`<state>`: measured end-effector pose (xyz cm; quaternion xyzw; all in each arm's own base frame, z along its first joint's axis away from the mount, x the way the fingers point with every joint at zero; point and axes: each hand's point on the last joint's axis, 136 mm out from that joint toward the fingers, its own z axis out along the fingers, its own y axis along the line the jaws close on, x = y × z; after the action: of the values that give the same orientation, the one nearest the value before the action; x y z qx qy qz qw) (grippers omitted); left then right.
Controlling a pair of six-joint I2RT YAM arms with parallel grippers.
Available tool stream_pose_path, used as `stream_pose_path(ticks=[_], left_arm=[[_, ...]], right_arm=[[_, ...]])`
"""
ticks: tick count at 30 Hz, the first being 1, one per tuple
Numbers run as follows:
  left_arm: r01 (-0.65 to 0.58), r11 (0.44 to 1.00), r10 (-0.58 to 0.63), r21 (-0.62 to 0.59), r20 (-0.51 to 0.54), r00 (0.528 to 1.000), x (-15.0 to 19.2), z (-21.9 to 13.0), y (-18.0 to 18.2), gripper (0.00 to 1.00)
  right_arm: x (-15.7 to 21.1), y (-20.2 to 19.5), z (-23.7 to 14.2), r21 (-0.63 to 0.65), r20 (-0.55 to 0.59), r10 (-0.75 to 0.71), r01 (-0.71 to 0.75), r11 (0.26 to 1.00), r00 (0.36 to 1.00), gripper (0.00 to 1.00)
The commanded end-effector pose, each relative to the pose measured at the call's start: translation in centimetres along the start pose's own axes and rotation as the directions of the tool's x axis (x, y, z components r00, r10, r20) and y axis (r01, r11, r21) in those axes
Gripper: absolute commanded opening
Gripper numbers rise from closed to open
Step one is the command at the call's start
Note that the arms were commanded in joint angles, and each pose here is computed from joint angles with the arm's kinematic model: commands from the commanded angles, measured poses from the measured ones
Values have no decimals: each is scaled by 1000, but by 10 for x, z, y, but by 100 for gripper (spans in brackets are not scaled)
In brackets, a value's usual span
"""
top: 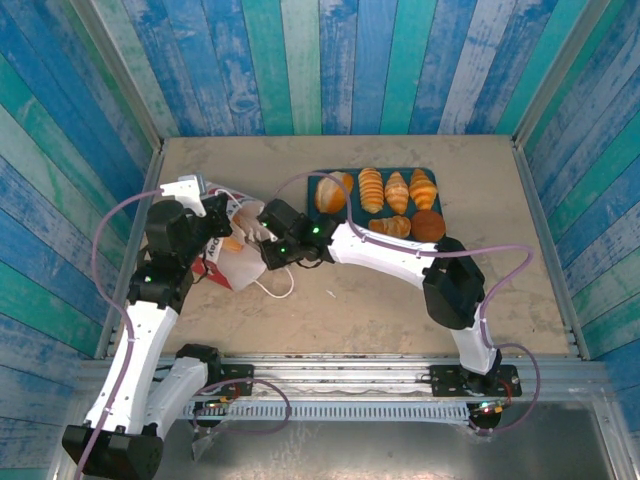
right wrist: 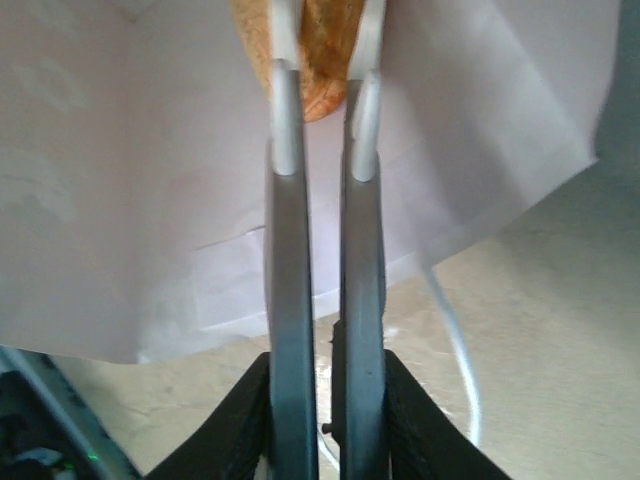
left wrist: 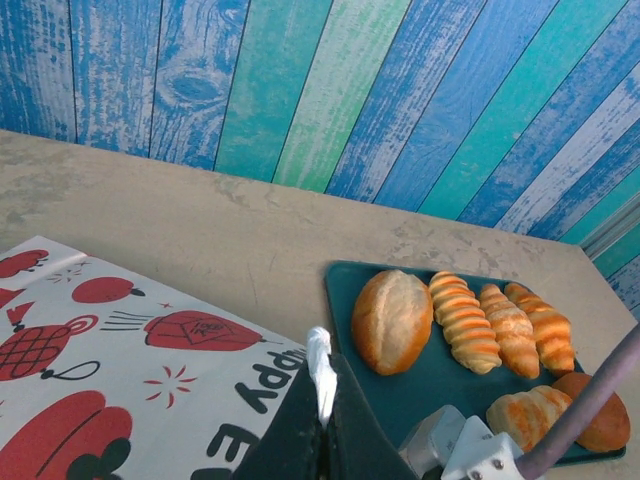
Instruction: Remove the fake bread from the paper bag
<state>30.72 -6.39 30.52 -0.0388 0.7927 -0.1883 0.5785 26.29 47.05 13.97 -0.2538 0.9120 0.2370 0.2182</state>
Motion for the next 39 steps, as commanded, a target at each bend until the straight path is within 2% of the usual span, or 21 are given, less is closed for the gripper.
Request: stream_pose_path(ticks=[1, 3, 7, 9, 11, 16, 22, 28, 33, 36, 39], left_arm=[[-14, 999, 12, 47, 38, 999, -12, -1, -10, 0], [-26, 997, 25, 77, 25, 999, -12, 2, -16, 0], [-30, 994, 31, 108, -4, 1000, -12, 5, -22, 0], [-29, 994, 29, 109, -4, 1000, -11, 5, -22, 0], [-26, 993, 25, 111, 3, 1000, -11, 4, -22, 0], [-17, 993, 17, 115, 8, 1000, -11, 4, -23, 0], [-16, 993, 15, 117, 12, 1000, -13, 4, -23, 0], [-14, 994, 12, 106, 23, 1000, -14, 4, -21, 0], [-7, 996, 5, 83, 23, 1000, -13, 5, -17, 0], [-2, 997, 1, 73, 24, 1000, -14, 6, -15, 0], [3, 998, -4, 67, 26, 1000, -14, 5, -14, 0]], right_arm=[[-21, 7, -34, 1, 75, -144, 144, 990, 987, 29], [-20, 1, -33, -48, 57, -116, 119, 992, 992, 31], [-19, -7, -28, -268, -11, 43, -44, 963, 999, 36], [-20, -3, -30, -312, -3, 40, -39, 949, 999, 37], [-22, -2, -30, -325, 10, 55, -48, 944, 998, 38], [-20, -20, -14, -250, 6, 178, -170, 953, 984, 38], [-20, -11, 2, -309, -32, 243, -241, 920, 970, 35], [-22, -6, 2, -316, -19, 205, -201, 927, 978, 25], [-29, -2, -20, -274, 54, 98, -79, 958, 994, 19], [-28, -3, -34, -195, 98, -2, 21, 980, 995, 19], [-27, -13, -47, -31, 141, -136, 142, 989, 981, 19]])
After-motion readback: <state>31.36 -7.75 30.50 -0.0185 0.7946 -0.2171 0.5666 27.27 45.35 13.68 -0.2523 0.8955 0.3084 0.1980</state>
